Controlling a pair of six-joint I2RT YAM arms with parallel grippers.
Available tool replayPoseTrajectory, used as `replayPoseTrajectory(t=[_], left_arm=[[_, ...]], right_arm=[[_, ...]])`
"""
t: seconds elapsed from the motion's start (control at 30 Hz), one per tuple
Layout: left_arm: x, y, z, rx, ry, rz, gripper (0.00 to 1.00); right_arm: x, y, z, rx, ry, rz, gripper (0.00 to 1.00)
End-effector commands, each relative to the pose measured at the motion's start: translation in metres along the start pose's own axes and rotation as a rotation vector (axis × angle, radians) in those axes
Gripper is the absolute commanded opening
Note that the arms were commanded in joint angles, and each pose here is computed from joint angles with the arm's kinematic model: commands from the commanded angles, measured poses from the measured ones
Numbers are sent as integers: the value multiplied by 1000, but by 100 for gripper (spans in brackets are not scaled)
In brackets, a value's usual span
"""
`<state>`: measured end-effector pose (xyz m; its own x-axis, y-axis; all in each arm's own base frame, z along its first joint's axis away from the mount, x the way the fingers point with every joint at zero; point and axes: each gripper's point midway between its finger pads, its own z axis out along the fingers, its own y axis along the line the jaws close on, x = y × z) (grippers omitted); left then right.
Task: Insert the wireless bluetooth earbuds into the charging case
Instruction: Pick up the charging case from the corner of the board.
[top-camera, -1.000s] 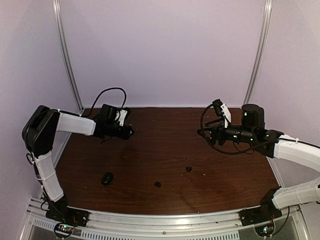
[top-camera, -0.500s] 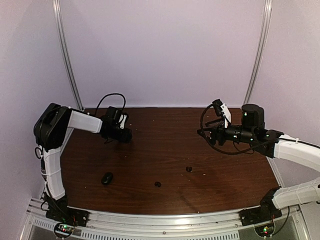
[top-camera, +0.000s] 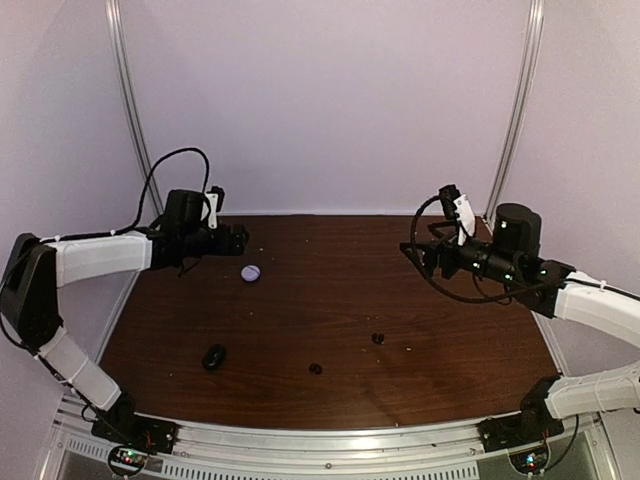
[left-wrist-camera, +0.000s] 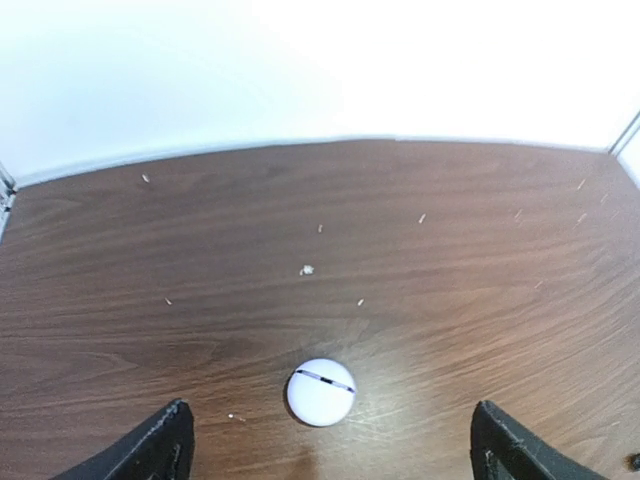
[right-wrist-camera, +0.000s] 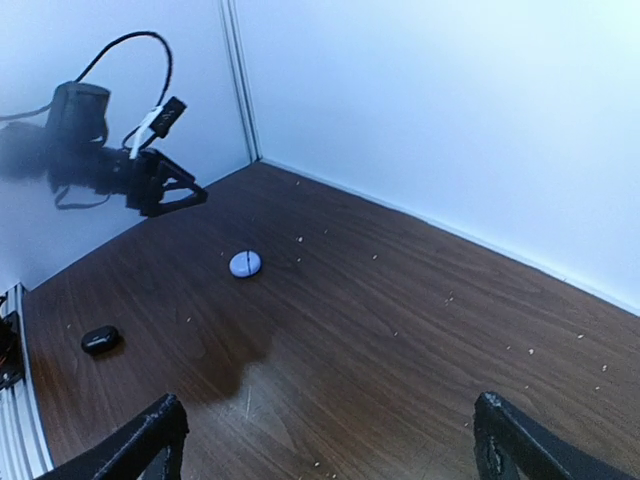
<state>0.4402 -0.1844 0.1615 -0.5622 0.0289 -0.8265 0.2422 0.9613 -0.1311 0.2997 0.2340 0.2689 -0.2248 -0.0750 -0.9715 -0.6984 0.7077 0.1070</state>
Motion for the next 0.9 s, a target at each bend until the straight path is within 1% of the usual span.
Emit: replayPoseTrajectory(t=[0.0,0.1,0.13,0.17,0.27,0.3,0.4,0.47,0.67,0.87], left_arm=[[-9,2,-41,45,-109,-124,98],[22,-12,-60,133,-28,-128,98],[49,-10,-65,118,46,-142,98],[65,-10,-72,114,89,-147,98],[104,-6,-96,76,206,-164,98],[114,-7,-103,73,235,-189,97],[151,-19,-119,84,323,-257,91],[175,-23,-125,61,387,-284,87],[221,-19,-134,-36,494,-302,81],[239,-4,-138,-94,503,-303,75]], right_arm=[[-44,-25,-18,160,-182,4,100],[-43,-34,-21,210,-182,16,100],[-40,-35,-19,207,-162,17,100],[-37,-34,-15,193,-135,14,100],[-25,-26,-2,131,-71,22,100],[-22,-23,1,110,-63,27,100],[-15,-19,8,75,-43,43,100],[-13,-20,11,69,-35,57,100],[-7,-19,20,53,-15,107,100],[0,-8,25,-19,16,121,100]])
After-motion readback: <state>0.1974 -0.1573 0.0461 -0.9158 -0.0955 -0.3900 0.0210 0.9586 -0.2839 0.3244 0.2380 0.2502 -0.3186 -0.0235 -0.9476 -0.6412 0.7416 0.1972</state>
